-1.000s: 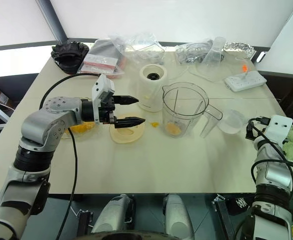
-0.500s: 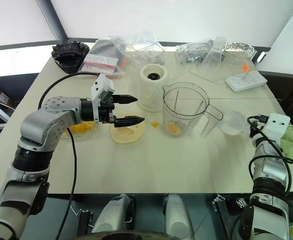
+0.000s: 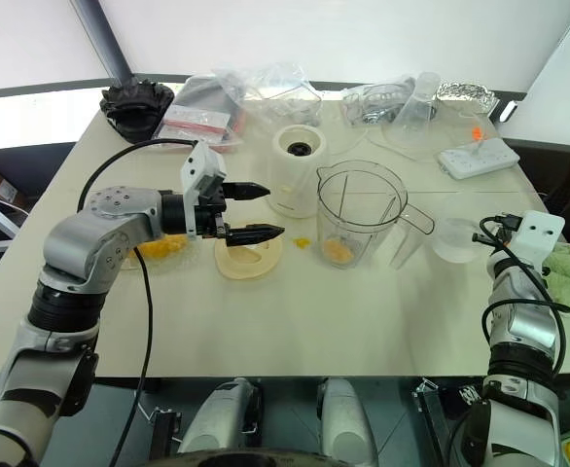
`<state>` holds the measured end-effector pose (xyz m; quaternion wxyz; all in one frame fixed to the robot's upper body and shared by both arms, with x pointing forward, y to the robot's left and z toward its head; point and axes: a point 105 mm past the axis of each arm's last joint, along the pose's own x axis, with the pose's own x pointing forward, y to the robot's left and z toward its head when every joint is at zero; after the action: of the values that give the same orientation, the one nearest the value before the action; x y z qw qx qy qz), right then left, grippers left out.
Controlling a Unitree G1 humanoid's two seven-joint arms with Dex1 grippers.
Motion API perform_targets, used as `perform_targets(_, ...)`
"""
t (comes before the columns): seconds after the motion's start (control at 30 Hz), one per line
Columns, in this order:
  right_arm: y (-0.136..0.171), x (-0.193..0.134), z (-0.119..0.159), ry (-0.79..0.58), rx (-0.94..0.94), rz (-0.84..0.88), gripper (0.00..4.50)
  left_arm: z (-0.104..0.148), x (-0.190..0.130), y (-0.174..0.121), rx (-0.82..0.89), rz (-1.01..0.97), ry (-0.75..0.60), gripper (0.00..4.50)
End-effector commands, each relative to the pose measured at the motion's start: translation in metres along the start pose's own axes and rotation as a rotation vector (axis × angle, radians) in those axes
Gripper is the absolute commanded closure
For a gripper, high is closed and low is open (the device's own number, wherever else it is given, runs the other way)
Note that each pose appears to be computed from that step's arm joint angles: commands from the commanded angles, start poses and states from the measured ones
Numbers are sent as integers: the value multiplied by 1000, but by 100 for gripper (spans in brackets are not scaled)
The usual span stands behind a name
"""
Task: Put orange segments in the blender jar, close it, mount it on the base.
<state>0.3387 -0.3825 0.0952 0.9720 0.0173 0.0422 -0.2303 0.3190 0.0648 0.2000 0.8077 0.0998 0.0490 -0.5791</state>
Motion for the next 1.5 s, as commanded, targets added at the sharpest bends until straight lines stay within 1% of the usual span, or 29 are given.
perform_targets(0.03,-3,-4,0,-2,126,-34,446,12,0,0,46,0,-28,0)
perform_targets(0.1,-3,-5,-2,6,281,-61,446,12,0,0,48,1,-28,0)
perform_targets(0.17,0,-8,-1,2,361,-63,446,12,0,0,49,2,-30,0)
perform_targets(0.23,7,-11,4,-15,401,-52,446,13,1,0,48,2,-33,0)
perform_targets(0.33,13,-15,11,-30,437,-43,446,13,1,0,44,0,-39,0)
perform_targets(0.47,19,-20,29,-61,456,-17,446,15,0,0,6,-11,-65,0)
perform_targets(0.57,20,-23,45,-88,451,-2,446,15,-1,-2,10,-21,-75,0)
perform_targets(0.7,20,-25,56,-101,454,4,446,17,-1,0,28,-3,-119,0)
perform_targets(0.8,19,-30,78,-135,430,30,446,21,-2,-1,79,9,-184,0)
perform_targets(0.9,18,-34,105,-177,429,61,446,19,-4,-2,73,13,-218,0)
perform_targets(1.07,17,-41,147,-231,381,113,446,17,-2,-1,49,13,-223,0)
perform_targets(1.23,23,-49,180,-274,272,167,446,26,10,-1,45,16,-232,0)
perform_targets(1.5,39,-66,206,-312,104,261,446,29,6,-5,33,34,-244,0)
